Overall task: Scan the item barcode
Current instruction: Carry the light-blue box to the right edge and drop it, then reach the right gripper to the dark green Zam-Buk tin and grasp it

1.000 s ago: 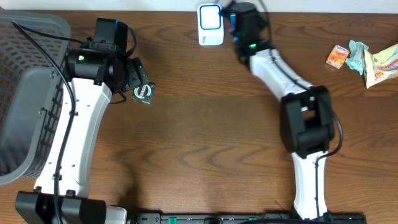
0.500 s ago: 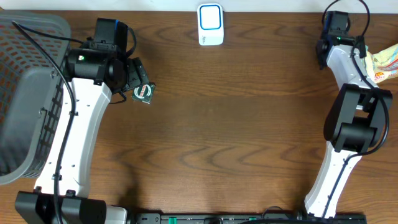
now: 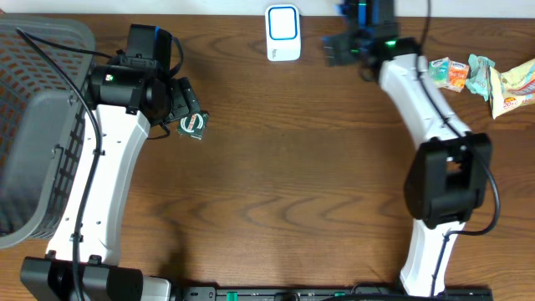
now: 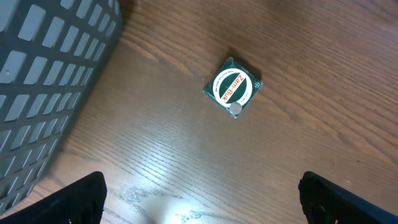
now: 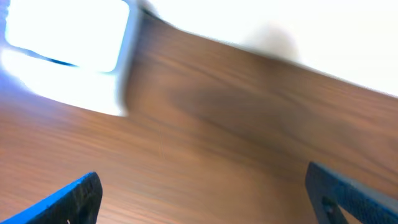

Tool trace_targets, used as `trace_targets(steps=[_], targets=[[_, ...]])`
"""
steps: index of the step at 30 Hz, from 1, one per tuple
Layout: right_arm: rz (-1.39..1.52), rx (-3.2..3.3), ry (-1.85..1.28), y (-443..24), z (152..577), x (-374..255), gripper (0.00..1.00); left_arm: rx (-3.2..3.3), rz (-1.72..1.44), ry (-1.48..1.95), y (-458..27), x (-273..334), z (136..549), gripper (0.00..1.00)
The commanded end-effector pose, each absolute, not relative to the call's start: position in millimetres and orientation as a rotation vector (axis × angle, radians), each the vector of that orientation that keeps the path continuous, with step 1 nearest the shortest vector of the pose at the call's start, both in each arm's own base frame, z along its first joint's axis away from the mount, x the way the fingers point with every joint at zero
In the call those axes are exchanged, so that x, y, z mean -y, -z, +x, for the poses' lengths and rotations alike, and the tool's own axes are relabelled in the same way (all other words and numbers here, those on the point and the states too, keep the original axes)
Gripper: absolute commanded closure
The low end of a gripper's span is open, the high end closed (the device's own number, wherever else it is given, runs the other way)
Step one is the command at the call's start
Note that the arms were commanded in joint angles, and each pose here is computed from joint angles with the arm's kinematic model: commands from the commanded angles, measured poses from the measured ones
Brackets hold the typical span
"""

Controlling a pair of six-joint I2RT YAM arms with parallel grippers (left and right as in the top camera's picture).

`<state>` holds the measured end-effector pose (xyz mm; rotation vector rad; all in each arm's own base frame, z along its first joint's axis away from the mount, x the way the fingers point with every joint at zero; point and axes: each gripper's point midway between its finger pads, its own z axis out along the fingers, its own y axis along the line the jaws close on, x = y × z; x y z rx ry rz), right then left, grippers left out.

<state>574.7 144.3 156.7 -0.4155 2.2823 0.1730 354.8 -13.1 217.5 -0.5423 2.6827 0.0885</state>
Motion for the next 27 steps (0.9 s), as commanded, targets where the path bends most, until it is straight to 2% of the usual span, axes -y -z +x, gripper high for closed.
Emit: trace_targets(steps=[1,8,14,19,27], targets=[[-0.392,-2.301,-0.658,-155.2,543.8,-243.1,0.01,-2.673,-0.562,-0.096,-219.3,11.1,356.0,0.02],[-0.535,-2.237,-0.776,-132.5,508.6,-361.5,0.01,-2.673,-0.562,-0.096,-219.3,11.1,356.0,0.02],[-0.639,-2.158,-0.791,-110.1,483.8,-427.8,0.01,-2.673,-0.562,-0.096,-219.3,11.1,356.0,0.02],[-0.855,-2.102,-0.751,-86.5,454.0,-461.0,0.01,-2.673,-0.562,-0.096,-219.3,11.1,356.0,0.02],[-1.041,-2.048,-0.737,-77.0,432.3,-473.0,0.01,-2.673,-0.562,-0.096,-219.3,11.1,356.0,0.02]])
